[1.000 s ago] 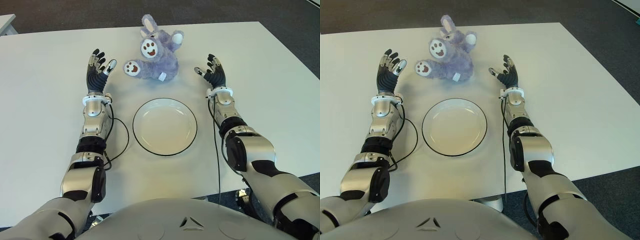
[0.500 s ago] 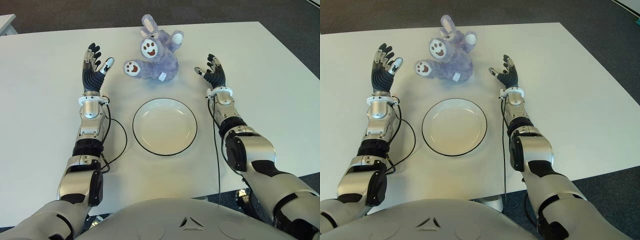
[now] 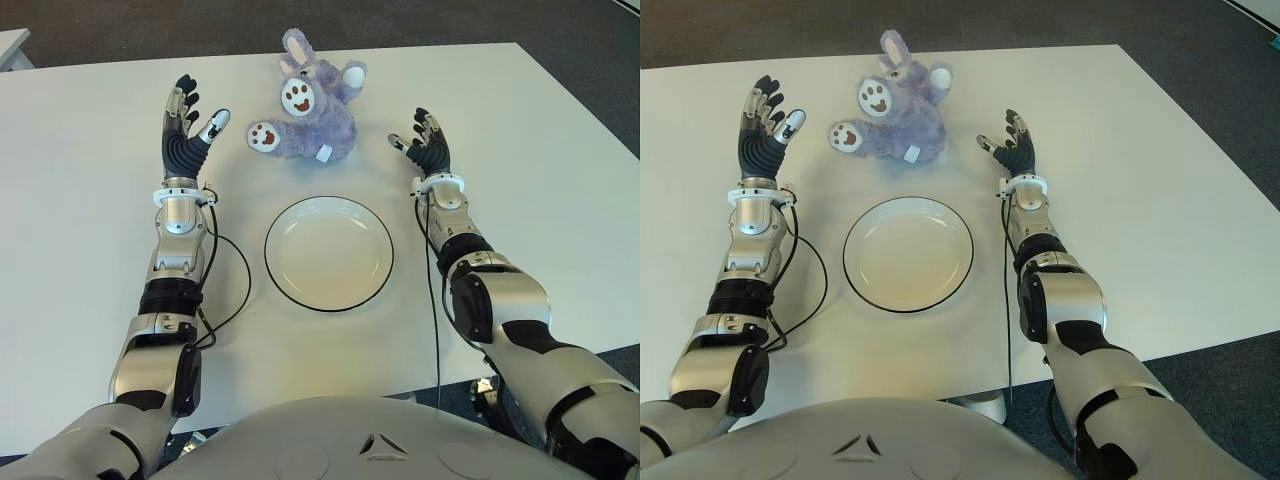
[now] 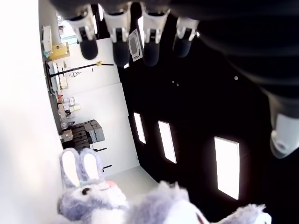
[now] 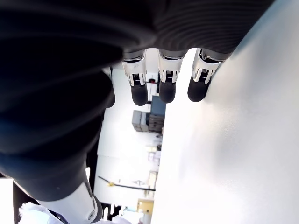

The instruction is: Put the doll into the plate.

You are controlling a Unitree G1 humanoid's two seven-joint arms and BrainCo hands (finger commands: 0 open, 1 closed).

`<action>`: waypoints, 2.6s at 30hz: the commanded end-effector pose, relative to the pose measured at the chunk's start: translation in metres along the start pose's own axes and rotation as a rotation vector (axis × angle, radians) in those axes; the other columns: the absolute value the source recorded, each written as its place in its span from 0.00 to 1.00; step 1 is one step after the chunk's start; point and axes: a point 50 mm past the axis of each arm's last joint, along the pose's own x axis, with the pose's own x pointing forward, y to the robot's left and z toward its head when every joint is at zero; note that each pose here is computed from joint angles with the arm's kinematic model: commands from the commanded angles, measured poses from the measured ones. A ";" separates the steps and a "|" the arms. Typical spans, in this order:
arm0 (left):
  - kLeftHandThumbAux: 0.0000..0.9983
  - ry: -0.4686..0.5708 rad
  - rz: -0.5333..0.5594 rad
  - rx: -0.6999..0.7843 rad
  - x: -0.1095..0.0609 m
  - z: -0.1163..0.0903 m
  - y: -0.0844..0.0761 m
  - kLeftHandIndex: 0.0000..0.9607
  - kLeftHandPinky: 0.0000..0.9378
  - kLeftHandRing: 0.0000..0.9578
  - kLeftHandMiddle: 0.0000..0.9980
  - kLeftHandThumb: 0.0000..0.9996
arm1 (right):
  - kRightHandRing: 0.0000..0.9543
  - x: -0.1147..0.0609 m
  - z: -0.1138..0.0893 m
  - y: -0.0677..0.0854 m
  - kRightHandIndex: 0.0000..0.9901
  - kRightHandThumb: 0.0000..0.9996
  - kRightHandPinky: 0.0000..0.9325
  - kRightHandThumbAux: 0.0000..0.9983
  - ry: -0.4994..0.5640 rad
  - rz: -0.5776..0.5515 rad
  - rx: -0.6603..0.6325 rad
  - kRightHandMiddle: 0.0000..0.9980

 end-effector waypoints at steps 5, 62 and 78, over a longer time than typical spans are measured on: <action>0.43 0.011 -0.018 0.059 0.001 0.002 0.004 0.00 0.11 0.11 0.10 0.00 | 0.00 -0.029 -0.059 0.013 0.07 0.30 0.03 0.82 0.253 0.037 0.011 0.02; 0.44 -0.028 -0.156 0.233 0.017 0.013 -0.001 0.00 0.03 0.07 0.07 0.00 | 0.01 -0.030 -0.059 0.018 0.07 0.33 0.05 0.82 0.254 0.041 0.023 0.03; 0.51 -0.055 -0.218 0.286 0.016 0.018 -0.004 0.00 0.00 0.08 0.09 0.00 | 0.00 -0.030 -0.060 0.018 0.06 0.30 0.04 0.81 0.260 0.043 0.022 0.02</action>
